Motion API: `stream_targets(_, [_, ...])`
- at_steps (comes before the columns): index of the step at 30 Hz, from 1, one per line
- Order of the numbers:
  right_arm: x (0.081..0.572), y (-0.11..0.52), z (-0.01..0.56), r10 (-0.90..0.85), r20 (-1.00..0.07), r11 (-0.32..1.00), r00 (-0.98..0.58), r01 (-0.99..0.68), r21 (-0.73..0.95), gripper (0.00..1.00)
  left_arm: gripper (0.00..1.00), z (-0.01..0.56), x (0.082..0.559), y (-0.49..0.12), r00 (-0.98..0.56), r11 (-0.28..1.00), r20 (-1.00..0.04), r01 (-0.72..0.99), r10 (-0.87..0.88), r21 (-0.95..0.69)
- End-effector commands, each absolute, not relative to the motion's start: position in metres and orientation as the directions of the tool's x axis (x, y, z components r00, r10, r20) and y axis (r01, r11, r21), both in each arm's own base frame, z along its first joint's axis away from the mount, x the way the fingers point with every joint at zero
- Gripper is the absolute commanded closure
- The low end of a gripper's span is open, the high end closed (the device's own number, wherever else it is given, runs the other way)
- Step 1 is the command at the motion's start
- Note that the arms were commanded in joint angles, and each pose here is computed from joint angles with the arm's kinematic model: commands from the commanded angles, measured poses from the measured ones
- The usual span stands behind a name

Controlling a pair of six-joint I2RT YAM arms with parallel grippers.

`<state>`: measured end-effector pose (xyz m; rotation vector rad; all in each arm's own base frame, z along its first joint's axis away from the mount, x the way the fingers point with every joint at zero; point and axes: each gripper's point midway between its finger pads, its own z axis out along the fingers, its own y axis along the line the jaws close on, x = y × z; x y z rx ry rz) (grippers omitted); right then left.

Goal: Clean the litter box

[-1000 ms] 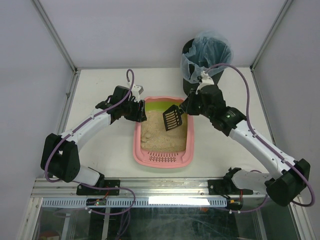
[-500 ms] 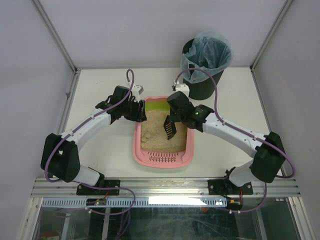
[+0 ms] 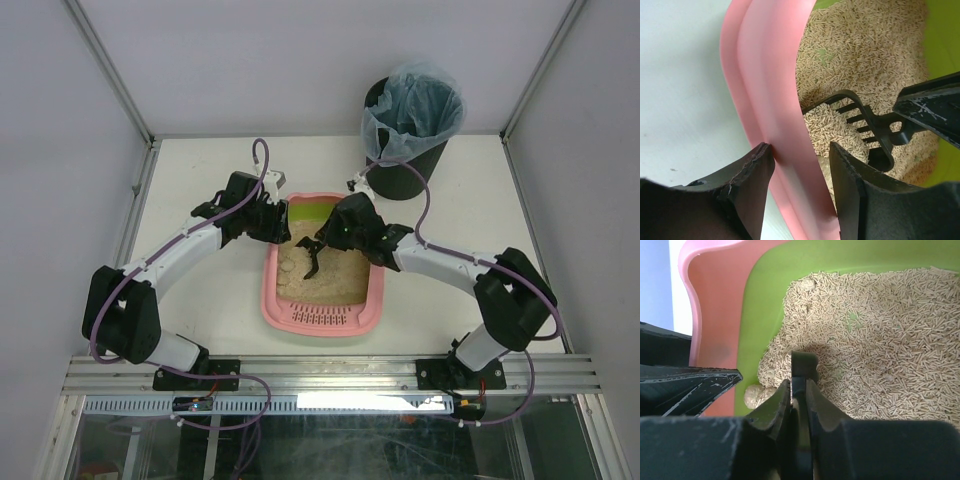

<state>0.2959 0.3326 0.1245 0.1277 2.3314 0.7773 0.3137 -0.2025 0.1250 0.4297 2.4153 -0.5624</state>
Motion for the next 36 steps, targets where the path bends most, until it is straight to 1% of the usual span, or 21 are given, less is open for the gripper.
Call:
stream_targets(1, [0.246, 0.376, 0.105, 0.254, -0.35, 0.677, -0.902, -0.093, 0.73, 1.0, 0.51, 0.124, 0.317, -0.213, -0.738, 0.834, -0.645, 0.472, 0.198, -0.285])
stream_targets(8, [0.266, 0.349, 0.132, 0.393, -0.347, 0.596, -0.852, -0.051, 0.801, 1.0, 0.51, 0.125, 0.317, -0.213, -0.737, 0.834, -0.647, 0.473, 0.197, -0.285])
stream_targets(14, [0.277, 0.324, 0.16, 0.48, -0.401, 0.574, -0.78, -0.066, 0.816, 1.0, 0.51, 0.126, 0.317, -0.214, -0.735, 0.833, -0.649, 0.474, 0.197, -0.284])
stream_targets(17, [0.277, 0.319, 0.169, 0.499, -0.416, 0.569, -0.76, -0.075, 0.819, 1.0, 0.51, 0.126, 0.317, -0.213, -0.735, 0.834, -0.649, 0.473, 0.196, -0.283])
stream_targets(26, [0.281, 0.317, 0.164, 0.488, -0.442, 0.6, -0.752, -0.079, 0.796, 1.0, 0.51, 0.127, 0.317, -0.213, -0.733, 0.833, -0.652, 0.475, 0.196, -0.284])
stream_targets(36, [0.28, 0.31, 0.185, 0.525, -0.453, 0.574, -0.72, -0.094, 0.814, 1.0, 0.51, 0.129, 0.317, -0.214, -0.731, 0.831, -0.654, 0.477, 0.196, -0.284])
